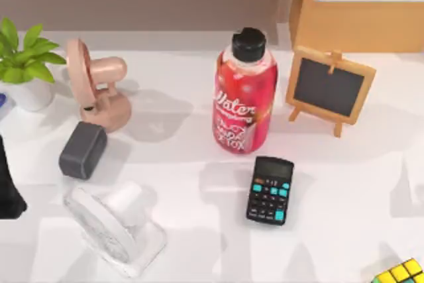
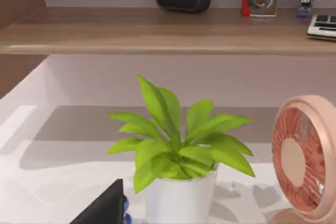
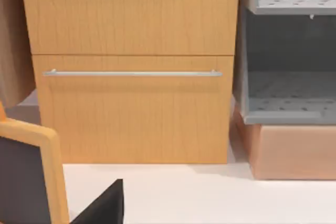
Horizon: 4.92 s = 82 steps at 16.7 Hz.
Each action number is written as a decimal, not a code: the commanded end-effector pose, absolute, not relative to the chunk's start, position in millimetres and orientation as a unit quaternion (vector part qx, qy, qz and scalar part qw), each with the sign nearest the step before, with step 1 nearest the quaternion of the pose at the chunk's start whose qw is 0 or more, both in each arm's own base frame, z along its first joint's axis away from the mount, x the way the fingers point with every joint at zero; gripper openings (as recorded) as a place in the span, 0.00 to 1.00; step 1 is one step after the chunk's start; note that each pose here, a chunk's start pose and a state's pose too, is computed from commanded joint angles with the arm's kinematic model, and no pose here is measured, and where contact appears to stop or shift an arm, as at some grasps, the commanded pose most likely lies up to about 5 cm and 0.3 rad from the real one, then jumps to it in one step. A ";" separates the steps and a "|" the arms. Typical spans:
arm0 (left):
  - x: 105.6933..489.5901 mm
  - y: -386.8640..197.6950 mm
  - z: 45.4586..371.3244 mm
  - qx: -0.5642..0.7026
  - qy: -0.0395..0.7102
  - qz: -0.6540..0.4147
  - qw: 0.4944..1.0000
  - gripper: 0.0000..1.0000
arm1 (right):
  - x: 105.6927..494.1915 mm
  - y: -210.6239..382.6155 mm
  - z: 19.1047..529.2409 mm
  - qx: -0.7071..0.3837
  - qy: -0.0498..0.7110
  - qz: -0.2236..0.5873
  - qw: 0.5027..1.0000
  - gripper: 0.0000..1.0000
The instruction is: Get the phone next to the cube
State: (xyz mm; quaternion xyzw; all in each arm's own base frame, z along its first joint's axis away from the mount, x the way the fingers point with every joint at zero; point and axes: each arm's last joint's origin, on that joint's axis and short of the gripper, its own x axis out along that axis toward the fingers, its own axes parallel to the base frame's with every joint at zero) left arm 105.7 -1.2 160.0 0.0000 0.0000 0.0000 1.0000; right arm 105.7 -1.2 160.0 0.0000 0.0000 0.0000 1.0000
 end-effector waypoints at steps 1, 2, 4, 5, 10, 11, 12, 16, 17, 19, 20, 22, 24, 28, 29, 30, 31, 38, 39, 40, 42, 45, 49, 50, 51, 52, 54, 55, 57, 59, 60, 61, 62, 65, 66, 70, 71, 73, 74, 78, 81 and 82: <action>105.7 -1.2 160.0 0.000 0.000 0.000 1.000 1.00 | 105.7 -1.2 160.0 0.000 0.000 0.000 1.000 1.00; 105.7 -1.1 160.1 0.000 0.000 0.000 1.000 1.00 | 105.7 -1.2 160.0 0.000 0.000 0.000 1.000 1.00; 106.2 1.4 164.0 0.011 0.014 0.012 1.000 1.00 | 105.7 -1.2 160.0 0.000 0.000 0.000 1.000 1.00; 106.9 3.9 167.7 0.021 0.028 0.023 0.999 1.00 | 105.7 -1.2 160.0 0.000 0.000 0.000 1.000 1.00; 121.4 27.8 190.8 0.091 0.181 0.093 0.975 1.00 | 105.7 -1.2 160.0 0.000 0.000 0.000 1.000 1.00; 127.0 35.6 194.3 0.102 0.226 0.105 0.963 1.00 | 105.7 -1.2 160.0 0.000 0.000 0.000 1.000 1.00; 133.2 44.5 196.6 0.111 0.273 0.113 0.949 1.00 | 105.7 -1.2 160.0 0.000 0.000 0.000 1.000 1.00; 158.9 92.2 192.6 0.110 0.469 0.114 0.869 1.00 | 105.7 -1.2 160.0 0.000 0.000 0.000 1.000 1.00; 164.0 106.2 188.3 0.102 0.512 0.106 0.846 1.00 | 105.7 -1.2 160.0 0.000 0.000 0.000 1.000 1.00; 171.1 134.9 177.6 0.078 0.586 0.083 0.803 1.00 | 105.7 -1.2 160.0 0.000 0.000 0.000 1.000 1.00; 173.1 148.9 171.9 0.065 0.614 0.070 0.783 1.00 | 105.7 -1.2 160.0 0.000 0.000 0.000 1.000 1.00; 174.4 174.8 161.1 0.038 0.656 0.045 0.752 1.00 | 105.7 -1.2 160.0 0.000 0.000 0.000 1.000 1.00; 173.4 196.3 152.7 0.017 0.681 0.024 0.732 1.00 | 105.7 -1.2 160.0 0.000 0.000 0.000 1.000 1.00; 170.5 218.8 146.2 -0.002 0.697 0.006 0.717 1.00 | 105.7 -1.2 160.0 0.000 0.000 0.000 1.000 1.00; 170.4 219.3 146.1 -0.003 0.697 0.006 0.717 1.00 | 105.7 -1.2 160.0 0.000 0.000 0.000 1.000 1.00; 170.4 219.3 146.1 -0.003 0.697 0.006 0.717 1.00 | 105.7 -1.2 160.0 0.000 0.000 0.000 1.000 1.00; 170.4 219.3 146.1 -0.003 0.697 0.006 0.717 1.00 | 105.7 -1.2 160.0 0.000 0.000 0.000 1.000 1.00; 171.9 219.9 122.5 -0.001 0.696 0.007 0.718 1.00 | 105.7 -1.2 160.0 0.000 0.000 0.000 1.000 1.00; 172.1 220.1 115.7 -0.001 0.695 0.008 0.719 1.00 | 105.7 -1.2 160.0 0.000 0.000 0.000 1.000 1.00; 171.9 219.8 110.0 -0.002 0.696 0.007 0.718 1.00 | 105.7 -1.2 160.0 0.000 0.000 0.000 1.000 1.00; 171.5 219.5 106.1 -0.003 0.697 0.006 0.717 1.00 | 105.7 -1.2 160.0 0.000 0.000 0.000 1.000 1.00; 171.5 219.5 106.1 -0.003 0.697 0.006 0.717 0.92 | 105.7 -1.2 160.0 0.000 0.000 0.000 1.000 1.00; 171.5 219.5 106.1 -0.003 0.697 0.006 0.717 0.62 | 105.7 -1.2 160.0 0.000 0.000 0.000 1.000 1.00; 171.5 219.5 106.1 -0.003 0.697 0.006 0.717 0.55 | 105.7 -1.2 160.0 0.000 0.000 0.000 1.000 1.00; 171.5 219.5 106.1 -0.003 0.697 0.006 0.717 0.47 | 105.7 -1.2 160.0 0.000 0.000 0.000 1.000 1.00; 171.5 219.5 106.1 -0.003 0.697 0.006 0.717 0.40 | 105.7 -1.2 160.0 0.000 0.000 0.000 1.000 1.00; 171.5 219.5 106.1 -0.003 0.697 0.006 0.717 0.25 | 105.7 -1.2 160.0 0.000 0.000 0.000 1.000 1.00; 171.5 219.5 106.1 -0.003 0.697 0.006 0.717 0.17 | 105.7 -1.2 160.0 0.000 0.000 0.000 1.000 1.00; 171.5 219.5 106.1 -0.003 0.697 0.006 0.717 0.02 | 105.7 -1.2 160.0 0.000 0.000 0.000 1.000 1.00; 171.5 219.5 106.1 -0.003 0.697 0.006 0.717 0.00 | 105.7 -1.2 160.0 0.000 0.000 0.000 1.000 1.00; 171.5 219.5 106.1 -0.003 0.697 0.006 0.717 0.00 | 105.7 -1.2 160.0 0.000 0.000 0.000 1.000 1.00; 171.5 219.5 106.1 -0.003 0.697 0.006 0.717 0.00 | 105.7 -1.2 160.0 0.000 0.000 0.000 1.000 1.00; 171.5 219.5 106.1 -0.003 0.697 0.006 0.717 0.00 | 105.7 -1.2 160.0 0.000 0.000 0.000 1.000 1.00; 171.5 219.5 106.1 -0.003 0.697 0.006 0.717 0.00 | 105.7 -1.2 160.0 0.000 0.000 0.000 1.000 1.00; 171.5 218.4 113.6 -0.007 0.692 0.007 0.721 0.00 | 105.7 -1.2 160.0 0.000 0.000 0.000 1.000 1.00; 171.3 218.3 126.7 -0.008 0.693 0.006 0.721 0.00 | 105.7 -1.2 160.0 0.000 0.000 0.000 1.000 1.00; 171.4 218.3 131.2 -0.008 0.693 0.006 0.721 0.00 | 105.7 -1.2 160.0 0.000 0.000 0.000 1.000 1.00; 171.5 218.4 133.6 -0.007 0.692 0.007 0.721 0.00 | 105.7 -1.2 160.0 0.000 0.000 0.000 1.000 1.00; 171.5 218.4 133.6 -0.007 0.692 0.007 0.721 0.00 | 105.7 -1.2 160.0 0.000 0.000 0.000 1.000 1.00; 176.9 216.5 141.9 -0.002 0.686 0.011 0.727 0.00 | 105.7 -1.2 160.0 0.000 0.000 0.000 1.000 1.00; 194.3 199.4 159.3 -0.004 0.676 0.007 0.737 0.00 | 105.7 -1.2 160.0 0.000 0.000 0.000 1.000 1.00; 201.8 190.1 164.4 -0.008 0.674 0.003 0.739 0.00 | 105.7 -1.2 160.0 0.000 0.000 0.000 1.000 1.00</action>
